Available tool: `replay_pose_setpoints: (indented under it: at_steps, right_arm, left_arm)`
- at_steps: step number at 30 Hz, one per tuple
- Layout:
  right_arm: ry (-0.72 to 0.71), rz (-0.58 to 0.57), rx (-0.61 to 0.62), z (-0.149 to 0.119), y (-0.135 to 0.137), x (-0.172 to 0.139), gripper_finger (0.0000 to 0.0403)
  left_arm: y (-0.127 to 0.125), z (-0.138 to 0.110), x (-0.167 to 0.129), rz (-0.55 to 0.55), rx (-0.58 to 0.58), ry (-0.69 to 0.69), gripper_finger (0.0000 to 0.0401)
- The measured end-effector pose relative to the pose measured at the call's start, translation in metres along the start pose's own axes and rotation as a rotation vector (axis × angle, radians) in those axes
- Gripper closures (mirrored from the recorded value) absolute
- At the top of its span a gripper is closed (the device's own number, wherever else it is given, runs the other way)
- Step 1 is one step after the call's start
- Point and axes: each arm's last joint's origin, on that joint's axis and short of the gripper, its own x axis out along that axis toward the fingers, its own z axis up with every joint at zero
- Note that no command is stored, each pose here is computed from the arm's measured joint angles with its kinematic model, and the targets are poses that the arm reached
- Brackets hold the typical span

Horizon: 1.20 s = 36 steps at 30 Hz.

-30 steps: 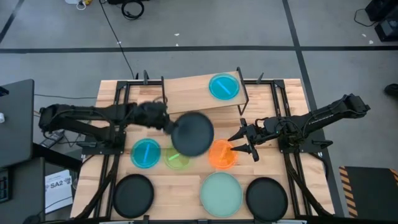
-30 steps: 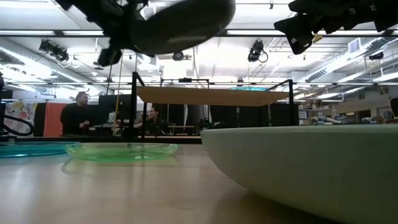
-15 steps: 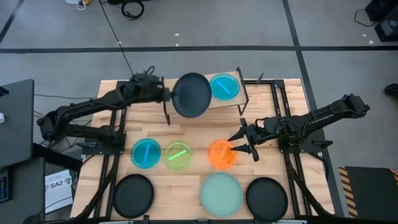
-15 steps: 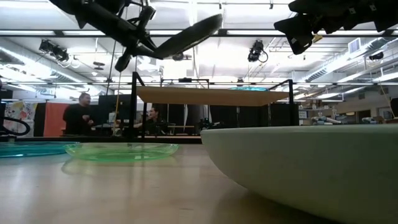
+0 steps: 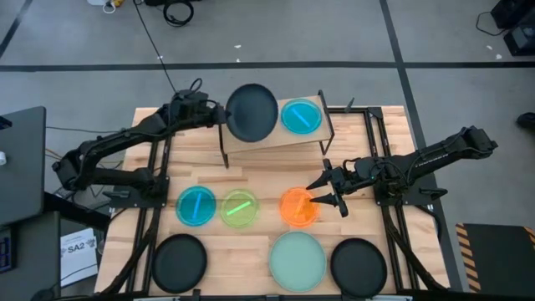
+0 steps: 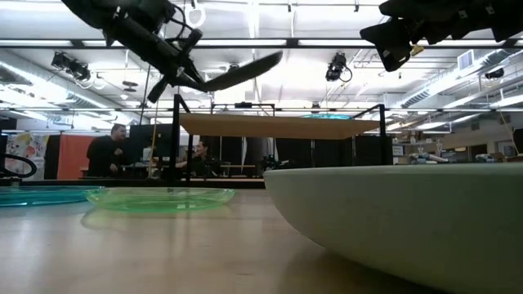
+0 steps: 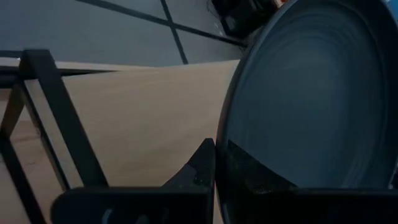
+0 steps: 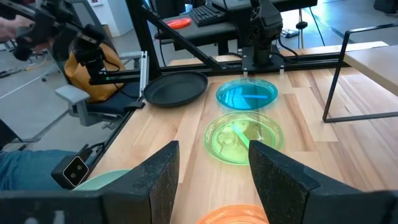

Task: Place and stack plates onto a shelf
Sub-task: Put the dark green plate on the shelf

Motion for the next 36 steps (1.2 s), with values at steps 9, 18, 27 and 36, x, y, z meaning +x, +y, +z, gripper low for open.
replay_pose_setpoints:
  at_steps: [9, 18, 27, 36]
  right_arm:
    - [0.000, 0.000, 0.000, 0.000, 0.000, 0.000, 0.0204]
    - [0.001, 0.000, -0.021, 0.000, 0.000, 0.000, 0.0204]
    - [0.000, 0.000, -0.023, 0.000, 0.000, 0.000, 0.0204]
    - [0.000, 0.000, -0.023, 0.000, 0.000, 0.000, 0.0204]
  left_arm:
    - [0.013, -0.003, 0.020, 0.077, -0.015, 0.040, 0.0385]
    - [0.018, -0.007, 0.020, 0.129, 0.003, 0.070, 0.0380]
    - [0.019, -0.006, 0.019, 0.142, 0.007, 0.057, 0.0374]
    - [0.019, -0.005, 0.019, 0.174, 0.011, 0.022, 0.0372]
